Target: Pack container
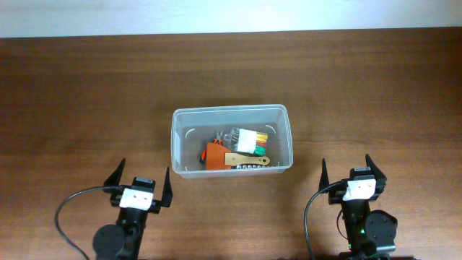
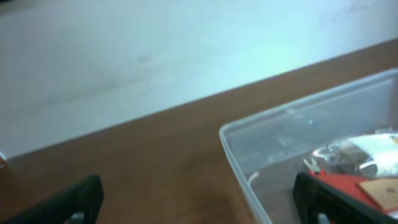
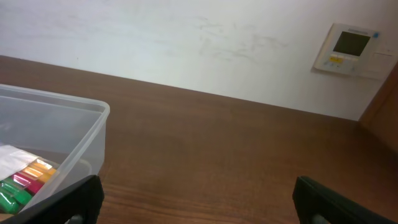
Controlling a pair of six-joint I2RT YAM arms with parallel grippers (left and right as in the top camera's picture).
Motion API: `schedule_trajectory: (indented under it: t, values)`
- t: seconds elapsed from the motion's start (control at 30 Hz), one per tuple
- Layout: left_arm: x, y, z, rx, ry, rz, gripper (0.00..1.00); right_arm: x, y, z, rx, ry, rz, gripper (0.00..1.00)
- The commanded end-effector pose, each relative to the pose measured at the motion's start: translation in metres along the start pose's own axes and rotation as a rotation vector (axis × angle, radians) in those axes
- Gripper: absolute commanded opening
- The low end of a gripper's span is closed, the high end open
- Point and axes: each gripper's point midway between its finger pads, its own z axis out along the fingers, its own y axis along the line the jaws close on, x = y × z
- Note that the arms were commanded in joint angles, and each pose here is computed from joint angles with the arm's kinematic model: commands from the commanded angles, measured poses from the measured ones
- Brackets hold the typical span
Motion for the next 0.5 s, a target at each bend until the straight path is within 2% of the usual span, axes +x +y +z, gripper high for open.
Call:
schedule_trajectory:
  t: [0.0, 0.2, 0.47]
  values:
    - [0.024, -0.006, 0.004, 0.011, 0.035, -0.062, 0.99, 0.004, 0.0, 0.0, 0.007, 0.01, 0.003, 0.99]
    - [0.03, 0.014, 0.003, -0.104, 0.063, -0.102, 0.99, 0.004, 0.0, 0.0, 0.007, 0.01, 0.003, 0.99]
    - [0.03, 0.016, 0.003, -0.117, 0.059, -0.2, 0.99, 0.004, 0.0, 0.0, 0.007, 0.01, 0.003, 0.99]
